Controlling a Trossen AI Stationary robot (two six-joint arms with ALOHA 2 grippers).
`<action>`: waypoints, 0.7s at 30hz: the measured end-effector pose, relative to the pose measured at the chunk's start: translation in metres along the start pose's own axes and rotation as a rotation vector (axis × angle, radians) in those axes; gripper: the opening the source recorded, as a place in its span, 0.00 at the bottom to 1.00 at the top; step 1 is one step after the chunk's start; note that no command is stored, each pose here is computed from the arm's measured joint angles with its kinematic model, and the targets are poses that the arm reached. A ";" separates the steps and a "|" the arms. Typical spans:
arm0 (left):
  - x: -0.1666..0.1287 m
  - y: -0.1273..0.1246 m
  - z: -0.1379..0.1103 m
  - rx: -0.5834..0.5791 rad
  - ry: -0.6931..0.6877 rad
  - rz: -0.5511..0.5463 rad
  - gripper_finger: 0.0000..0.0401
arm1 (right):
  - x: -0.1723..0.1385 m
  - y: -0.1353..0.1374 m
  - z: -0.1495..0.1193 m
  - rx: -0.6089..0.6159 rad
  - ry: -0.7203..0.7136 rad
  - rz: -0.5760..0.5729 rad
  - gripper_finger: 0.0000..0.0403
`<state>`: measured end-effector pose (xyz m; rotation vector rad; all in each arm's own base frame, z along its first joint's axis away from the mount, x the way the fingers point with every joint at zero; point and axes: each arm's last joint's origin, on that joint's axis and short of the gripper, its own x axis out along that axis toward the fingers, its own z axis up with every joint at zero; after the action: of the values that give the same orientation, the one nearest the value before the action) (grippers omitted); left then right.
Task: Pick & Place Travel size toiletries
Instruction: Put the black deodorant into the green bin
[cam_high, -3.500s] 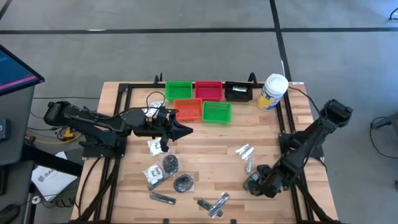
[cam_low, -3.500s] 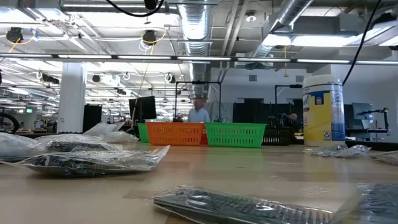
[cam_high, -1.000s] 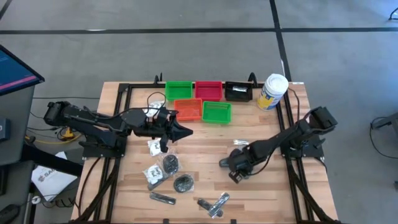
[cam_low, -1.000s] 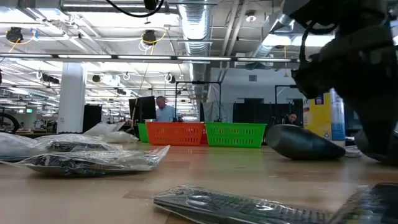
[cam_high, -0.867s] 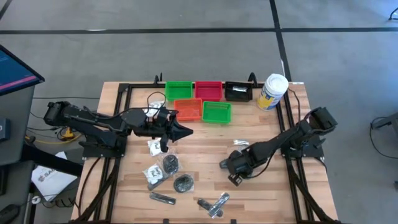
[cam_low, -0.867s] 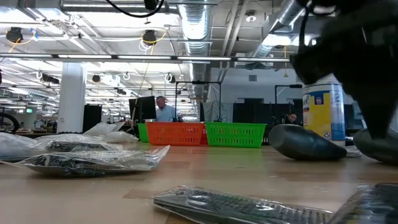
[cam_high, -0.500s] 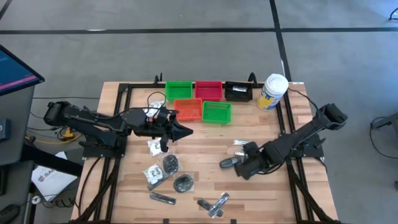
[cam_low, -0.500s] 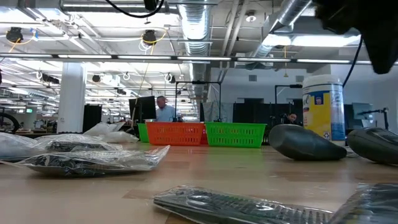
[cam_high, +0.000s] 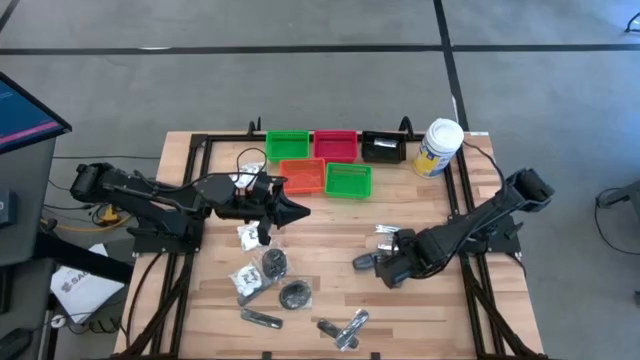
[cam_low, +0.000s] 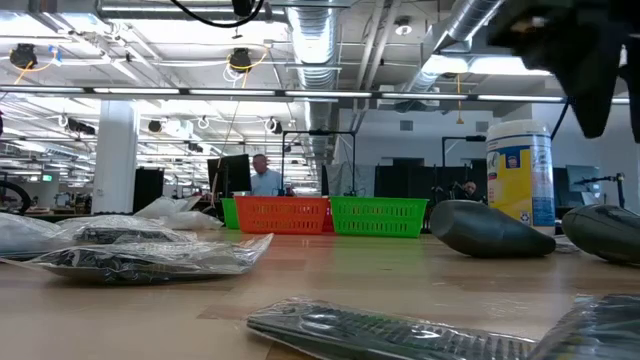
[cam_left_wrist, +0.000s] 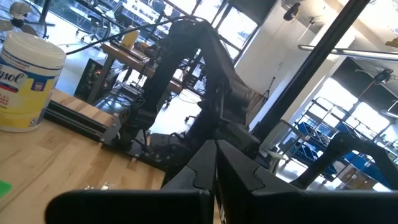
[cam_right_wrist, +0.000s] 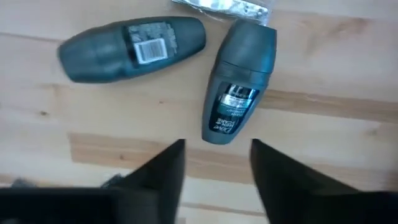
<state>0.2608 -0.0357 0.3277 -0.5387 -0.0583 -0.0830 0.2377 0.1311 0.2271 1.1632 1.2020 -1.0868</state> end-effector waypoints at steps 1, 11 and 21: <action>0.000 0.000 0.000 0.000 -0.001 -0.001 0.02 | 0.002 0.000 0.002 0.012 0.006 -0.008 0.55; 0.000 -0.001 0.000 -0.006 -0.004 -0.004 0.02 | 0.036 -0.011 0.012 0.065 0.045 -0.042 0.76; 0.000 -0.001 0.000 -0.006 -0.005 -0.005 0.02 | 0.055 -0.016 0.019 0.098 0.024 -0.029 0.74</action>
<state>0.2607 -0.0361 0.3283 -0.5448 -0.0640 -0.0864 0.2274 0.1108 0.1714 1.2406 1.1984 -1.1673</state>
